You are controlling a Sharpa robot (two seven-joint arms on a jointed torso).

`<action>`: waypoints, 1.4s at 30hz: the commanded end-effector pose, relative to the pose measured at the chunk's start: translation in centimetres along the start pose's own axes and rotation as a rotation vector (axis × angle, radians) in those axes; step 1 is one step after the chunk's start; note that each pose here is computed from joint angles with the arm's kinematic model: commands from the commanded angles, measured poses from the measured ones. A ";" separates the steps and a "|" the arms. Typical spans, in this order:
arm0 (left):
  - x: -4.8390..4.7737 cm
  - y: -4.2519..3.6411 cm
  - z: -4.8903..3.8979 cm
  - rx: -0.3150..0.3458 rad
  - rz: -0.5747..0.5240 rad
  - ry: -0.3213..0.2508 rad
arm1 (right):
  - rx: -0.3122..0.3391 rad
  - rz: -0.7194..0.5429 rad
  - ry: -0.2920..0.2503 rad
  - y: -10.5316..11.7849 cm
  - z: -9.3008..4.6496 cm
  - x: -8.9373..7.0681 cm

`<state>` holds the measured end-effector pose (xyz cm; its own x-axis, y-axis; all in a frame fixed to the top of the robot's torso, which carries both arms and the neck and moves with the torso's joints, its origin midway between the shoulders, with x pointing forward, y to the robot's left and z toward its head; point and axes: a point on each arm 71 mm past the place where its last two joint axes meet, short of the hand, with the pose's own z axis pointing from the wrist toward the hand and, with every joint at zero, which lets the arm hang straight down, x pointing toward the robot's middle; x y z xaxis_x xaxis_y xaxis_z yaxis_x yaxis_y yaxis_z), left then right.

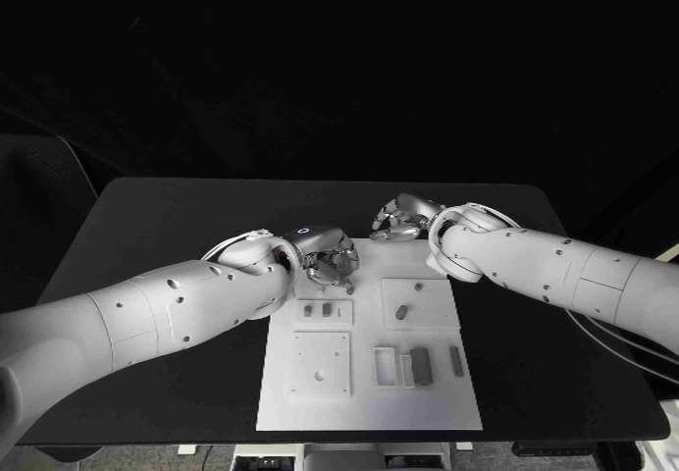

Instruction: Assemble the parts on the task board

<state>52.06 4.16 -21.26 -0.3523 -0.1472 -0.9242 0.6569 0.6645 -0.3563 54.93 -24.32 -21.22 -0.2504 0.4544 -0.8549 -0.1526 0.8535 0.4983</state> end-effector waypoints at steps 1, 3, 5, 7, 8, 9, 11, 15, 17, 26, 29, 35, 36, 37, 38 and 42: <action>0.48 -0.34 0.28 0.008 0.035 0.066 | -0.004 0.003 -0.004 0.1 0.0 0.0; 0.45 -0.49 0.57 0.010 0.040 0.060 | -0.008 0.004 -0.019 0.1 0.0 -0.1; 0.45 -0.57 0.72 0.014 0.044 0.057 | -0.006 0.004 -0.026 0.1 0.0 -0.2; 0.63 -0.68 0.85 0.016 0.046 0.067 | -0.004 0.005 -0.030 0.1 0.0 -0.2; 0.69 -0.72 0.89 0.017 0.047 0.068 | -0.004 0.005 -0.030 0.1 0.0 -0.2; 0.73 -0.72 0.92 0.017 0.052 0.069 | -0.005 0.005 -0.030 0.1 0.0 -0.2; 0.90 -0.60 0.91 0.015 0.060 0.076 | -0.008 0.005 -0.029 0.2 0.0 -0.1; 0.89 -0.31 0.99 0.008 0.069 0.075 | -0.009 0.006 -0.029 0.3 0.0 -0.1; 1.03 -0.23 1.02 0.005 0.068 0.084 | -0.011 0.006 -0.029 0.3 0.0 -0.1; 1.83 -0.02 1.17 -0.007 0.083 0.075 | -0.015 0.010 -0.025 0.6 0.1 0.1; 1.76 0.09 1.22 -0.014 0.084 0.053 | -0.015 0.011 -0.024 0.6 0.1 0.1; 1.74 0.16 1.27 -0.026 0.085 0.036 | -0.015 0.011 -0.022 0.6 0.1 0.1; 1.77 0.16 1.28 -0.027 0.085 0.039 | -0.015 0.011 -0.022 0.7 0.1 0.1; 1.80 0.13 1.30 -0.026 0.084 0.041 | -0.016 0.011 -0.021 0.7 0.1 0.1; 1.86 0.09 1.32 -0.026 0.084 0.042 | -0.016 0.011 -0.020 0.7 0.1 0.1; 2.26 0.12 1.38 -0.030 0.080 0.054 | -0.014 0.011 -0.017 0.7 0.1 0.1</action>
<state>52.33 3.08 -23.55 -0.3415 -0.0542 -0.9383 0.6630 0.6937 -0.2814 54.94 -23.78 -21.01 -0.2295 0.4674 -0.8537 -0.1609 0.8469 0.5069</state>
